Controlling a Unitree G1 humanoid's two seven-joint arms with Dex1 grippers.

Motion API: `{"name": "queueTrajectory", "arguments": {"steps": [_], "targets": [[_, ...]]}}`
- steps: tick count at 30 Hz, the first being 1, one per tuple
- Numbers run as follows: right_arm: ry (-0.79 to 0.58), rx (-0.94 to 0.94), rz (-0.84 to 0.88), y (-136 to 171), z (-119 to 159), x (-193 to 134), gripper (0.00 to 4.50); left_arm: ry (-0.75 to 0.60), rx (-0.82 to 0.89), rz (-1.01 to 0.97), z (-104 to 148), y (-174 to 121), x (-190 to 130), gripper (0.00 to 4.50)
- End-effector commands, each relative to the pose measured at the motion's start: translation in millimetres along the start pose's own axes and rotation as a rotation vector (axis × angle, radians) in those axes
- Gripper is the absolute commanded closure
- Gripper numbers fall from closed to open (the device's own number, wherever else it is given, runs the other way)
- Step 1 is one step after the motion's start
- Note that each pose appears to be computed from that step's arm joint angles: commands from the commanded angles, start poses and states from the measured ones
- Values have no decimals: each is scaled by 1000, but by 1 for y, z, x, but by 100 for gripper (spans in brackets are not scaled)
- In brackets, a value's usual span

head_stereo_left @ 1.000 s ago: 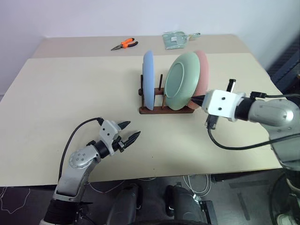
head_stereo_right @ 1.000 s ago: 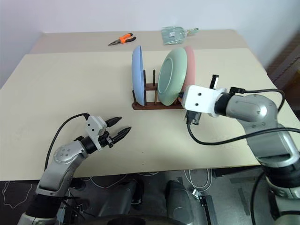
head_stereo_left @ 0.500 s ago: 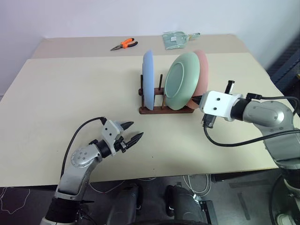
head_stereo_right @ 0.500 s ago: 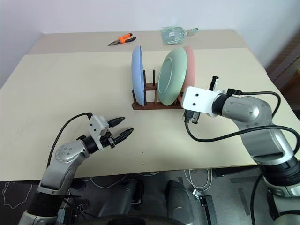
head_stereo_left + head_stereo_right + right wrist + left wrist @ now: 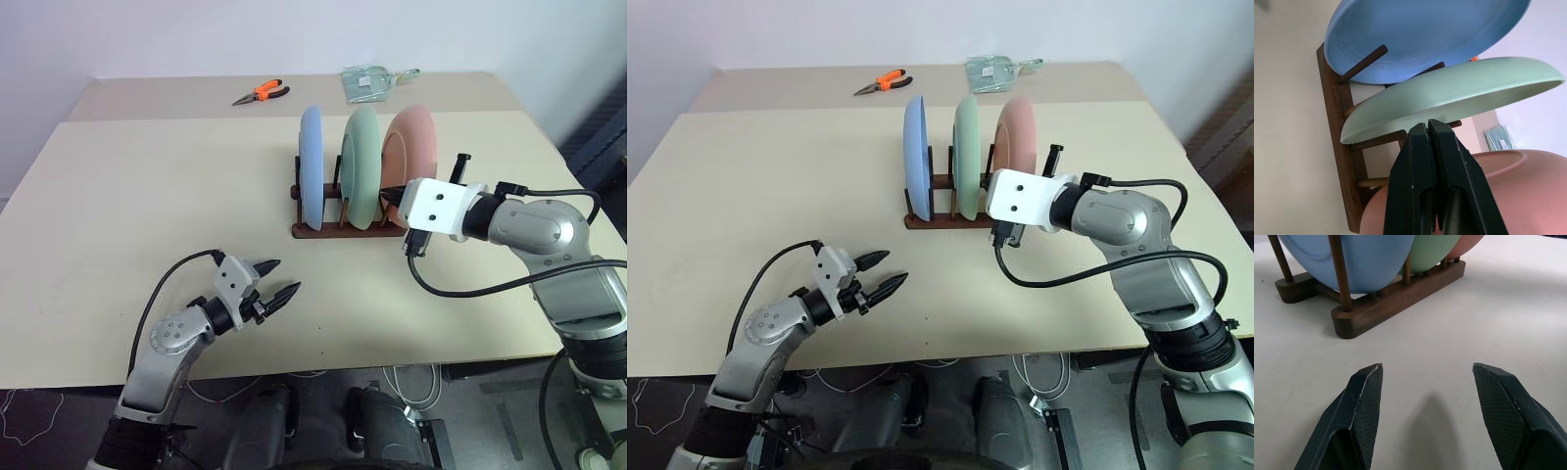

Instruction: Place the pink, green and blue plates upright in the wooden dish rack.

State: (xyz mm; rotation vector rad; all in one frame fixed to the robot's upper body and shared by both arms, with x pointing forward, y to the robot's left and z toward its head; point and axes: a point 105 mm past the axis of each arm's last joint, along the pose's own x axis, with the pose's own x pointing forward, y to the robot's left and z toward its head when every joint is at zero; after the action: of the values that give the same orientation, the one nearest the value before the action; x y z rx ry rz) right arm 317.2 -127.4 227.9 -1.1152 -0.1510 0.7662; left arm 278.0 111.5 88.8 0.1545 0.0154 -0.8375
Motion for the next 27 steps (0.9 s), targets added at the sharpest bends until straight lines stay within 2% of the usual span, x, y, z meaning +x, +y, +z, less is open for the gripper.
{"name": "queueTrajectory", "arguments": {"steps": [1,6,9,12,16,21,24,27], "targets": [[-6,-10,-18,-9,2,-17,448,-28,30,-12,9,-3,1,150],[5,186,86,11,-14,-44,448,-4,52,43,6,13,-8,150],[5,327,22,9,-32,-57,448,20,75,123,4,34,-22,150],[22,455,-65,7,-60,-65,448,54,92,208,1,58,-42,150],[94,531,-123,22,-105,-64,448,101,124,291,-3,77,-62,150],[105,607,-157,37,-134,-55,448,99,127,329,0,81,-71,150],[89,639,-127,51,-139,-47,448,101,126,339,-2,77,-75,150],[61,645,-120,52,-137,-41,448,97,126,345,-1,74,-74,150]]}}
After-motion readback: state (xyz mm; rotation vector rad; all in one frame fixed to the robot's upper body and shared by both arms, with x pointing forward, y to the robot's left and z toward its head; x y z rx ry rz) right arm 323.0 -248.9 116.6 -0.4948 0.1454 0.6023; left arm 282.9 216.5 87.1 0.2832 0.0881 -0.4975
